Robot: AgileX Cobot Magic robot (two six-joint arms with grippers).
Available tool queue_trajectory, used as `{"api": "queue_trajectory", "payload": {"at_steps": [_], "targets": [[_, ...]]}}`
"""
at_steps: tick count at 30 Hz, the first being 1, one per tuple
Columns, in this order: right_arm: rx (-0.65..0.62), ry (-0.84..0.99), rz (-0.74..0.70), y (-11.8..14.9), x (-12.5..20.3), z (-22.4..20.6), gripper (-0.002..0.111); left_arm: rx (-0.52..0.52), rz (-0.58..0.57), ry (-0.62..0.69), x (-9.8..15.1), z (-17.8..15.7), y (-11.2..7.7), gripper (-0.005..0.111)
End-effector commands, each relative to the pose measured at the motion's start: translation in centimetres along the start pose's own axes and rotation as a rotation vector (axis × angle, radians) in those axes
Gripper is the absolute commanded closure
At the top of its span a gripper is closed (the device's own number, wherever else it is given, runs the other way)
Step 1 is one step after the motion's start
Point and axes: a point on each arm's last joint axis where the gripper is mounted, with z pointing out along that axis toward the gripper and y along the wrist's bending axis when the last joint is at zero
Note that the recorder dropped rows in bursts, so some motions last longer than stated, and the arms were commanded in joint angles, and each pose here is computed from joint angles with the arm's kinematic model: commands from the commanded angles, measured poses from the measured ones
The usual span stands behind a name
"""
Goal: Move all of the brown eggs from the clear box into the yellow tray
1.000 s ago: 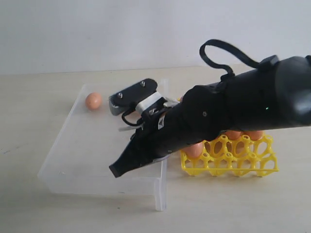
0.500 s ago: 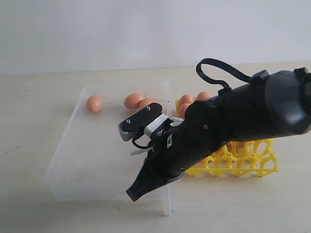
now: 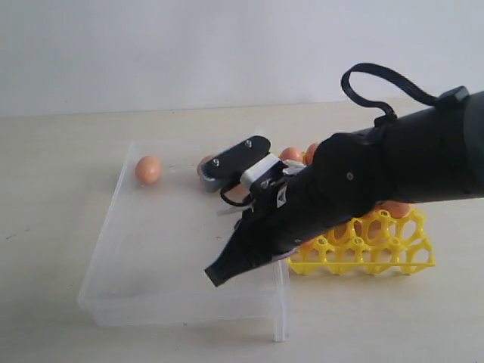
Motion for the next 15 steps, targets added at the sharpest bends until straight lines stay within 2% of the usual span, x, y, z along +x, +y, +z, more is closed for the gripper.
{"api": "queue_trajectory", "payload": {"at_steps": [1, 3, 4, 7, 9, 10, 12, 15], "targets": [[0.013, -0.161, -0.017, -0.1, -4.3, -2.0, 0.108, 0.006, -0.007, -0.013, -0.2, 0.0, 0.0, 0.107], [0.022, -0.272, -0.025, -0.1, -7.1, -3.2, 0.104, 0.006, -0.007, -0.013, -0.2, 0.0, 0.0, 0.107], [0.029, -0.316, -0.016, -0.6, -8.7, -3.6, 0.096, 0.006, -0.007, -0.013, -0.2, 0.0, 0.0, 0.107], [0.027, -0.301, 0.03, -2.0, -11.0, -3.7, 0.079, 0.006, -0.005, -0.013, -0.2, 0.0, 0.0, 0.107], [0.011, -0.275, 0.159, -3.2, -12.8, -2.5, 0.062, 0.006, -0.005, -0.013, -0.2, 0.0, 0.0, 0.107], [0.007, -0.269, 0.183, -3.4, -13.3, -1.9, 0.058, 0.006, -0.007, -0.013, -0.2, 0.0, 0.0, 0.107], [-0.004, -0.247, 0.201, -3.7, -14.6, 0.1, 0.055, 0.006, -0.007, -0.013, -0.2, 0.0, 0.0, 0.107], [-0.032, -0.204, 0.263, -4.0, -16.7, 3.3, 0.055, 0.006, -0.005, -0.013, -0.2, 0.0, 0.0, 0.107]]}}
